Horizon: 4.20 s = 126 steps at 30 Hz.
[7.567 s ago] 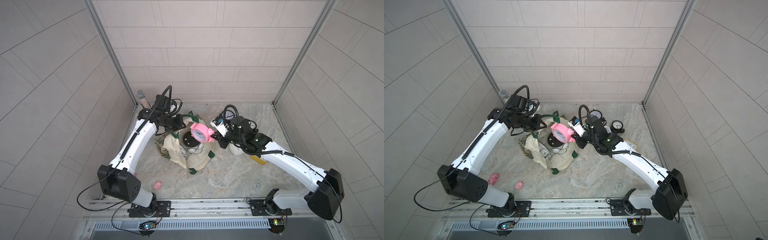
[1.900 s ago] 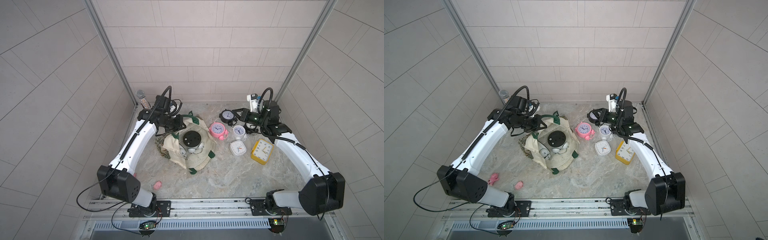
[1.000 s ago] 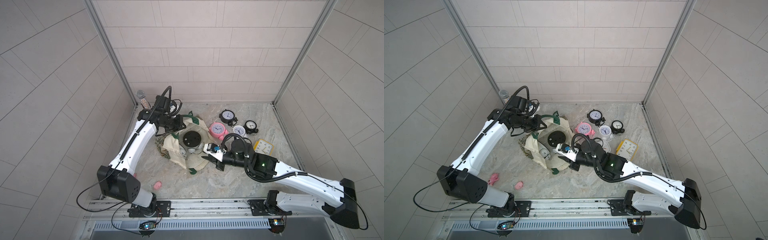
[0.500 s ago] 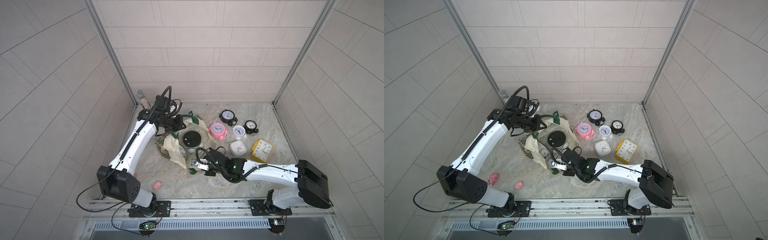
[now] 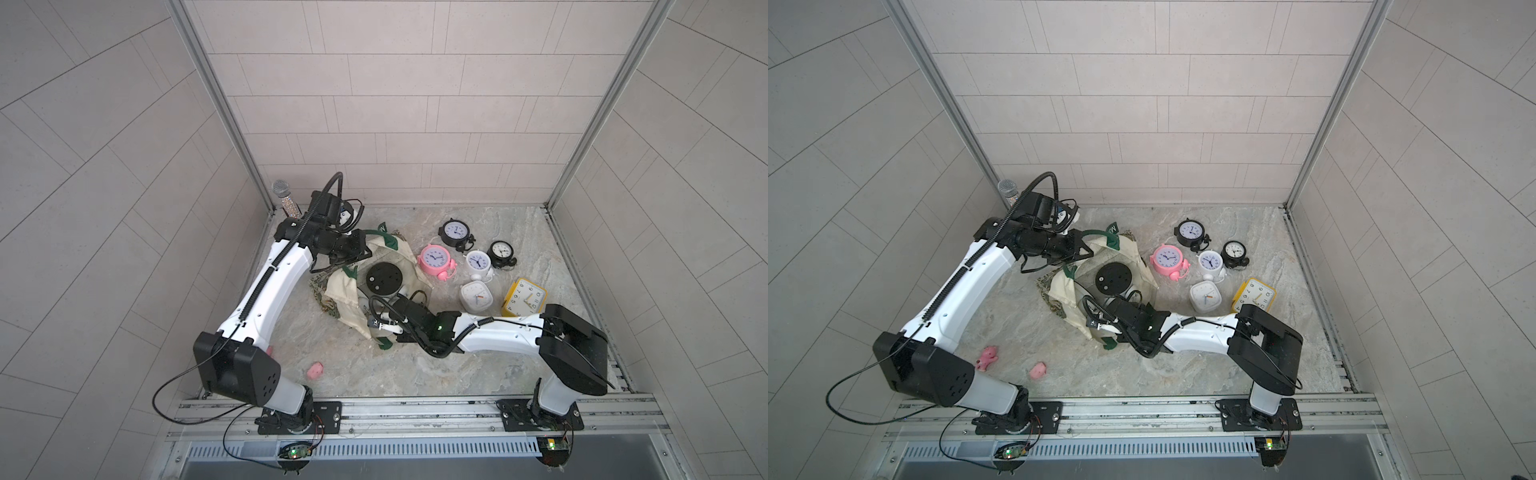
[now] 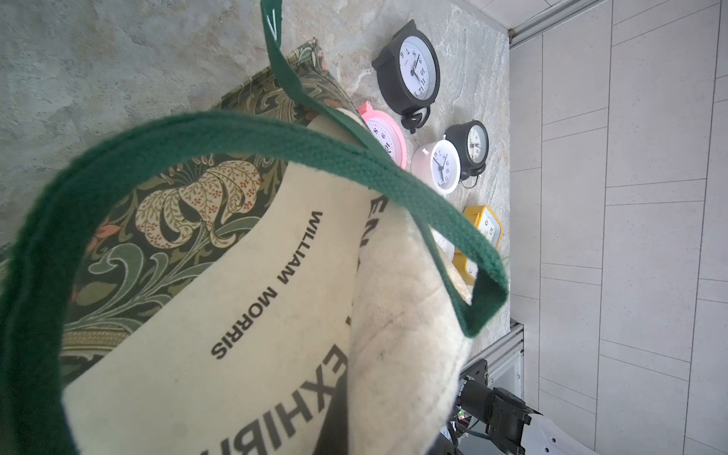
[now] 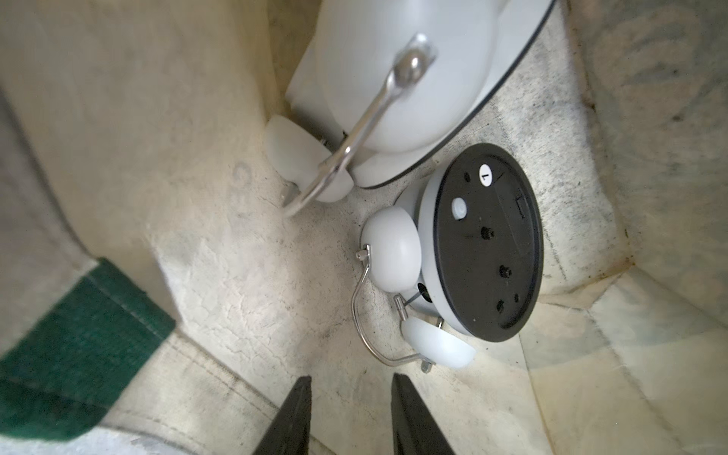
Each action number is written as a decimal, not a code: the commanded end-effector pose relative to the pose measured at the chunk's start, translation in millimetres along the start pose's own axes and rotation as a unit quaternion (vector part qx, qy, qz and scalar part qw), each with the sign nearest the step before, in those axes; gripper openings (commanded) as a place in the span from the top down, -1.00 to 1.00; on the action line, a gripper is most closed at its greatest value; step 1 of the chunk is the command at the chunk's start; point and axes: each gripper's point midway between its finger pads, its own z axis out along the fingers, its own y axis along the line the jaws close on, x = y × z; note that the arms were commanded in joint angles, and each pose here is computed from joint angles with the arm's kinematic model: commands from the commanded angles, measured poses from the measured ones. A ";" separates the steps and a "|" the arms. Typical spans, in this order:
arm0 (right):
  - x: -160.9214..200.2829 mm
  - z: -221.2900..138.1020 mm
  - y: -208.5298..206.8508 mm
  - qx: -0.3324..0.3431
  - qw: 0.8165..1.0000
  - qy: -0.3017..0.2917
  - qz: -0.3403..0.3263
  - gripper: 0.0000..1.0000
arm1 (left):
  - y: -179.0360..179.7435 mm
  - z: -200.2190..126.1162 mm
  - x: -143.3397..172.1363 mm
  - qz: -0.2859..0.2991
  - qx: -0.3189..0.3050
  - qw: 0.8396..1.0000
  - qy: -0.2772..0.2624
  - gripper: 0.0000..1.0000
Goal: Take the alarm clock out of the canvas bag
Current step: Pick up the alarm from the canvas bag.
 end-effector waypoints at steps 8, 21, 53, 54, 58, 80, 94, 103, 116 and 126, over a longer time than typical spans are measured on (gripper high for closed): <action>2.1 18.0 -4.8 -0.008 1.000 0.007 -0.006 0.22 | -25.5 -25.9 -4.2 0.021 0.035 0.999 -0.029 1.00; 10.9 39.9 -0.1 -0.035 0.999 0.015 -0.004 0.27 | -28.1 -28.2 -4.5 0.022 0.038 0.999 -0.030 1.00; -8.8 35.4 -65.0 0.073 0.996 -0.036 0.028 0.87 | -28.1 -28.0 -2.3 0.019 0.039 0.999 -0.028 1.00; -9.4 34.2 -68.6 0.072 0.996 -0.040 0.033 0.87 | -28.4 -28.1 -2.1 0.019 0.040 0.999 -0.027 1.00; -9.9 32.8 -77.8 0.067 0.995 -0.053 0.050 0.87 | -28.7 -28.5 -2.4 0.019 0.040 0.999 -0.028 1.00; -6.2 31.3 -121.4 0.062 0.981 -0.099 0.153 0.77 | -32.4 -30.8 0.3 0.021 0.044 0.999 -0.023 1.00; 0.1 20.7 -145.3 0.120 0.969 -0.116 0.182 0.71 | -31.4 -29.2 0.3 0.021 0.043 0.999 -0.021 1.00; 12.5 35.1 -140.4 0.112 0.974 -0.094 0.175 0.61 | -31.5 -29.8 0.8 0.024 0.041 0.999 -0.019 1.00; 43.9 54.5 -131.7 0.099 0.988 -0.040 0.115 0.60 | -33.2 -31.1 -0.2 0.024 0.043 0.999 -0.019 1.00; 40.2 53.7 -132.8 0.079 0.988 -0.064 0.112 0.69 | -34.4 -30.5 -1.3 0.025 0.045 0.999 -0.017 1.00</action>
